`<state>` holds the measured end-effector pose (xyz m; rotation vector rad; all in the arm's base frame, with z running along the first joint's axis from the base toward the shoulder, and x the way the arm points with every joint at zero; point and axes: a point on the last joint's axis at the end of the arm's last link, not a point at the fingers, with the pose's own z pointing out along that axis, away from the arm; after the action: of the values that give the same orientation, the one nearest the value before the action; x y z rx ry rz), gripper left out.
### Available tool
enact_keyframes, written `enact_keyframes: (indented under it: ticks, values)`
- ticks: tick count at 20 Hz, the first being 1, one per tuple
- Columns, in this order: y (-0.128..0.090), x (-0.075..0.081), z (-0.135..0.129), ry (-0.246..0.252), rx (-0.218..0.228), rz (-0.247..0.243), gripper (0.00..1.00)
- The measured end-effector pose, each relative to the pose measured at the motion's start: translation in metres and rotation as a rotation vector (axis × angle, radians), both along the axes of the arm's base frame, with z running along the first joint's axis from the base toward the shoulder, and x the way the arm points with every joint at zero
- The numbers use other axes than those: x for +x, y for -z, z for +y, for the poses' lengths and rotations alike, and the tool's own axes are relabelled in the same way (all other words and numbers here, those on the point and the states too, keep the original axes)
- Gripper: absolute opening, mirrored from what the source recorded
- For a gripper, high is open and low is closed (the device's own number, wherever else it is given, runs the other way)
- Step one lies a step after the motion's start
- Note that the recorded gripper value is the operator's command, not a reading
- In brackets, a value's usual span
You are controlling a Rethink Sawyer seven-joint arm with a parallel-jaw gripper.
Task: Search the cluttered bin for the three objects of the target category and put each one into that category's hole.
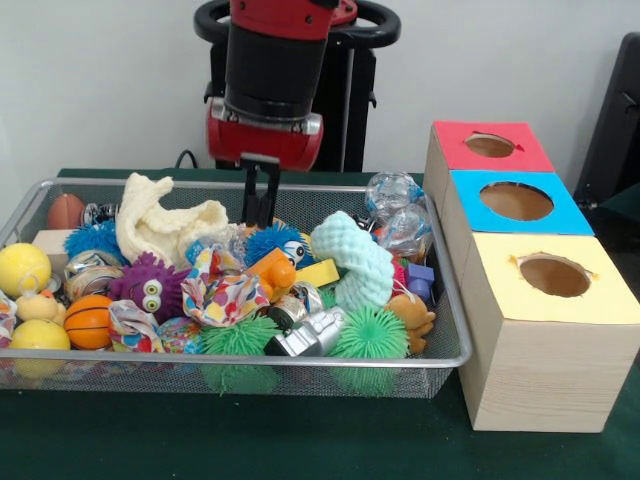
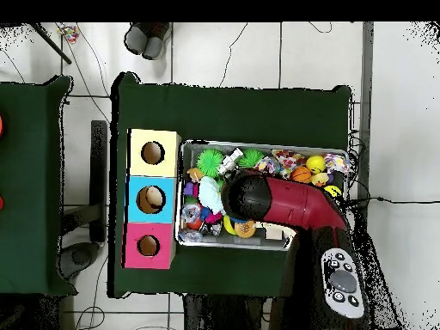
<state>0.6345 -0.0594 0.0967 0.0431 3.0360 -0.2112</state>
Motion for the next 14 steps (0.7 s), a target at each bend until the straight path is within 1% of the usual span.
enact_keyframes:
  ticks: [2, 8, 10, 14]
  values:
    - [-0.010, 0.001, 0.000, 0.011, 0.005, 0.003, 0.00]
    - [-0.012, 0.001, 0.001, 0.021, 0.013, 0.008, 0.00]
    - [-0.009, 0.000, 0.001, 0.023, 0.016, 0.014, 0.00]
    - [0.013, -0.007, 0.003, 0.025, 0.027, 0.051, 0.00]
